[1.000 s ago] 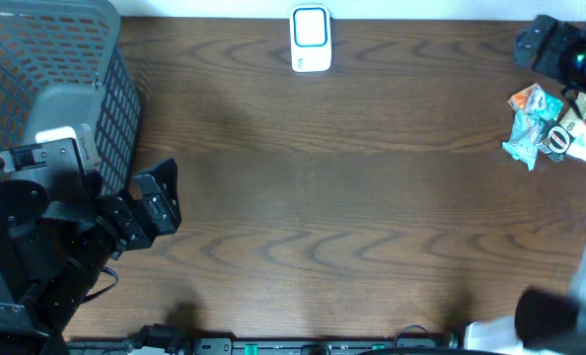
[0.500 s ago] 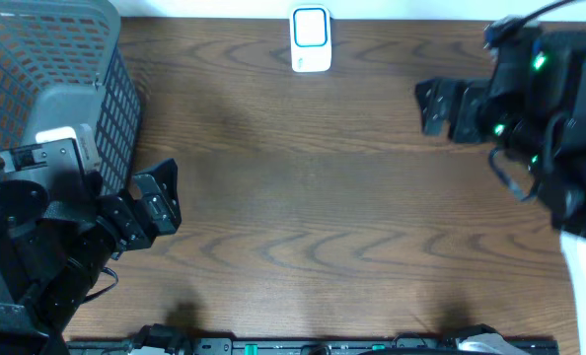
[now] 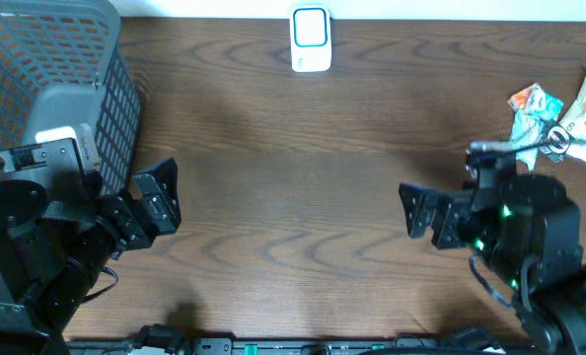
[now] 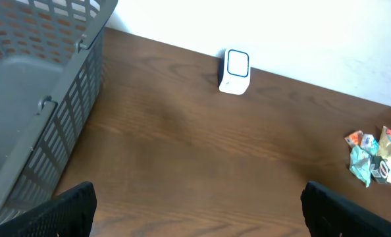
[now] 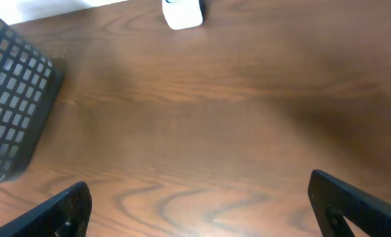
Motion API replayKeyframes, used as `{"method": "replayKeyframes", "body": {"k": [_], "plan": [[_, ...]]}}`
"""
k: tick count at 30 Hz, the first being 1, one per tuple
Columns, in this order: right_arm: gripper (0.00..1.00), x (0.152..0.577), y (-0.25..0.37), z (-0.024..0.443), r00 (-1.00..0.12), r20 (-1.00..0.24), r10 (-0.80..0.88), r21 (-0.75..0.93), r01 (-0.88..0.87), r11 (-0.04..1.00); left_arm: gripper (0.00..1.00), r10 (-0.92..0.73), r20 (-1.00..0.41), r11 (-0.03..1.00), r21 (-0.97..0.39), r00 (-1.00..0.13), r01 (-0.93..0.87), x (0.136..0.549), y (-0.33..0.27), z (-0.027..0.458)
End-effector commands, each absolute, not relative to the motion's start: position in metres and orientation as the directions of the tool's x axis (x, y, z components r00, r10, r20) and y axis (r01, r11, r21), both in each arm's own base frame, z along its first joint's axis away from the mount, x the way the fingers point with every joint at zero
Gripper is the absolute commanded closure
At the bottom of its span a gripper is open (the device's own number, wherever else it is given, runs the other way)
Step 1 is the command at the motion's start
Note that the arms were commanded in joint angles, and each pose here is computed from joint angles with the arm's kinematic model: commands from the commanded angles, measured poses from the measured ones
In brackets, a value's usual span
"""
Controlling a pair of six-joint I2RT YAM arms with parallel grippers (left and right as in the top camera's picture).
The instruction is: Scan the item barcode
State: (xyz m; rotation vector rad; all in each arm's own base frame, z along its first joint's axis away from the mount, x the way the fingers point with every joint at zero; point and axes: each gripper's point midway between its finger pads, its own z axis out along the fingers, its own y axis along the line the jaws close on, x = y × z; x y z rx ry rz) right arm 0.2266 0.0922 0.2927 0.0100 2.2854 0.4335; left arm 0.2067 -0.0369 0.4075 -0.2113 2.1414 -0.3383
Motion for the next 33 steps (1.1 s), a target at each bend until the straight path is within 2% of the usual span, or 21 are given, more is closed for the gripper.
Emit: {"method": "replayKeyframes", "body": {"k": [1,15,19,27,33], "plan": [[0.01,0.223,0.091,0.277,-0.710,-0.677,0.194,0.345,-0.073,0.936,0.02,-0.290,-0.786,0.946,-0.321,-0.547,-0.039,0.206,-0.034,0.410],[0.01,0.211,0.083,0.248,-0.786,-0.597,0.160,0.292,-0.027,0.956,0.02,-0.290,-0.786,0.946,-0.321,-0.547,-0.039,0.206,-0.034,0.410],[0.01,0.208,0.072,0.242,-0.791,-0.595,0.143,0.231,0.002,0.973,0.02,-0.290,-0.786,0.946,-0.321,-0.547,-0.039,0.206,-0.034,0.410],[0.01,0.208,0.072,0.240,-0.793,-0.595,0.131,0.223,-0.007,0.975,0.02,-0.290,-0.786,0.946,-0.321,-0.547,-0.039,0.206,-0.034,0.410],[0.01,0.211,0.058,0.219,-0.783,-0.612,0.115,0.185,0.000,0.983,0.02,-0.290,-0.786,0.946,-0.321,-0.547,-0.039,0.206,-0.034,0.410]]}}
